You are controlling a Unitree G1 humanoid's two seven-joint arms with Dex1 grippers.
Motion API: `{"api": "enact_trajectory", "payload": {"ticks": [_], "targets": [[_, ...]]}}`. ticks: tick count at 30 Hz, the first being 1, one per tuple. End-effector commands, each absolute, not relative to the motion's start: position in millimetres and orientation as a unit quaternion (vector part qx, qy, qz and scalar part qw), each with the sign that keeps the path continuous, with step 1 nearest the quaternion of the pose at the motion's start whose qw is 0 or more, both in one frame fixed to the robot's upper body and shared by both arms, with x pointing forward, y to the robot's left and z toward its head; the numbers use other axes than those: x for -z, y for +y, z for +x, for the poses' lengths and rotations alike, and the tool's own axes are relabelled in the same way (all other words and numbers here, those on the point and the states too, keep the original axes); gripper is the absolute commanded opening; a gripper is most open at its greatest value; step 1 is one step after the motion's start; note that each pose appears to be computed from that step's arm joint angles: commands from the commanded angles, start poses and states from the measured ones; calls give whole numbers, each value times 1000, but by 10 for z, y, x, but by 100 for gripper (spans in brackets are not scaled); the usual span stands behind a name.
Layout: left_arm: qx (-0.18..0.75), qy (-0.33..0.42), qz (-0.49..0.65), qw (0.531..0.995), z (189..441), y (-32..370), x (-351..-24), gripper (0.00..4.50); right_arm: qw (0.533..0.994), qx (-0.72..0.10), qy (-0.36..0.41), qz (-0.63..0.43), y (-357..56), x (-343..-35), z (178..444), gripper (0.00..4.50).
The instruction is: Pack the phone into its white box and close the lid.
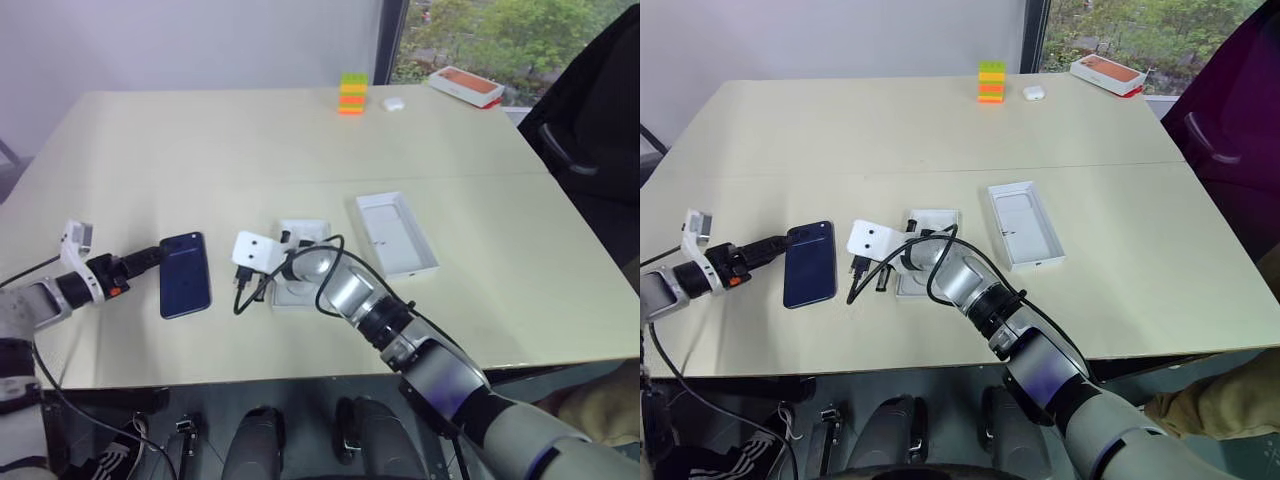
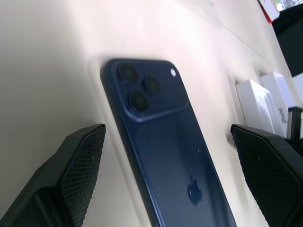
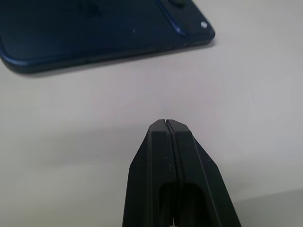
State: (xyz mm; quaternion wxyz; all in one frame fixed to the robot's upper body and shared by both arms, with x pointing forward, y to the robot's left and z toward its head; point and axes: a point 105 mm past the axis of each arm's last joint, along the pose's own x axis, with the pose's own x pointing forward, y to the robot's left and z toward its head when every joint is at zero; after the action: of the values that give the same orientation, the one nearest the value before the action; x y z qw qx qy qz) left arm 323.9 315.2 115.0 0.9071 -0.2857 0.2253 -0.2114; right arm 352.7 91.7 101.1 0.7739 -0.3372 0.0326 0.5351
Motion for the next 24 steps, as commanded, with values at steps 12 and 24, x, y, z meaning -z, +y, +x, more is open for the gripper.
{"api": "enact_trajectory", "payload": {"ticks": [12, 24], "targets": [[283, 328, -246, 867, 3056, 2689, -935, 446, 750, -567, 47, -337, 1233, -1193, 3388, 0], [274, 321, -260, 868, 3049, 2727, -889, 446, 744, -540, 77, -386, 1217, -1206, 3464, 0]]}}
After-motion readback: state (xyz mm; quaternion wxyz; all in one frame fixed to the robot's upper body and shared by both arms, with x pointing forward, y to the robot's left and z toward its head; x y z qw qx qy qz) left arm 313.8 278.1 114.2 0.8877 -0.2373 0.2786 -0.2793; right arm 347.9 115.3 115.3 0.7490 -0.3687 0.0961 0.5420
